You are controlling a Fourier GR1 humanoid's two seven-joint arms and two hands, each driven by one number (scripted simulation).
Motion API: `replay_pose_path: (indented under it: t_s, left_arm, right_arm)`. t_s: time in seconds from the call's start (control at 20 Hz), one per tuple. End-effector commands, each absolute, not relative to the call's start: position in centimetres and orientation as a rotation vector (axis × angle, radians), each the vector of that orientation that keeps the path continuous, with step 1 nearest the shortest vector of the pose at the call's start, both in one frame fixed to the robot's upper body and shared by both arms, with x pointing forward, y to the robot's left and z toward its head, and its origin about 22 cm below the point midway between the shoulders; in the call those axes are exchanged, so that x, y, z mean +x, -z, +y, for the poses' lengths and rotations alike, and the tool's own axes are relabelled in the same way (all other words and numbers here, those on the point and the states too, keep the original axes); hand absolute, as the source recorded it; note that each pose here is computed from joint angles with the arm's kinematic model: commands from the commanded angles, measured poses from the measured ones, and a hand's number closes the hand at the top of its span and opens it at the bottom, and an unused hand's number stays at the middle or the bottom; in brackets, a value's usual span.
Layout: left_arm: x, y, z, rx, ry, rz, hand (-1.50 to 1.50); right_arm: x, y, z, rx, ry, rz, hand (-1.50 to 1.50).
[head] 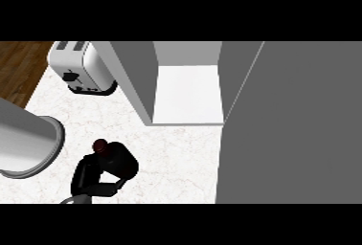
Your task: Pick up the wine, place it into the cabinet and close the cabinet
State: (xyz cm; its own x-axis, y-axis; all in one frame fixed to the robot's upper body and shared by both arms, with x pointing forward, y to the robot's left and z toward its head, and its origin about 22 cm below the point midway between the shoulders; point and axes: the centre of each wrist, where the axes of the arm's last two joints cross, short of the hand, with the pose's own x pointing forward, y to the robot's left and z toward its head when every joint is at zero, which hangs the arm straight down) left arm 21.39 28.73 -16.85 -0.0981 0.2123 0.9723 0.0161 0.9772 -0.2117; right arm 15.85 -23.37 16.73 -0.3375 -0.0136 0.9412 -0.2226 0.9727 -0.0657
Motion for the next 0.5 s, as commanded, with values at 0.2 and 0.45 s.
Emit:
replay_pose_path:
  t_s: [0.2,0.45]
  left_arm:
    - [15.4,18.4,29.9,-0.247,-0.257,-1.653,1.5]
    - [16.8,16.5,28.5,-0.382,-0.241,-1.691,1.5]
  right_arm:
    - [14.1,-16.5,-23.1,0.167,-0.218,-1.901,-1.5]
    - [14.2,-15.9,-23.2,0.167,-0.201,-1.913,-1.5]
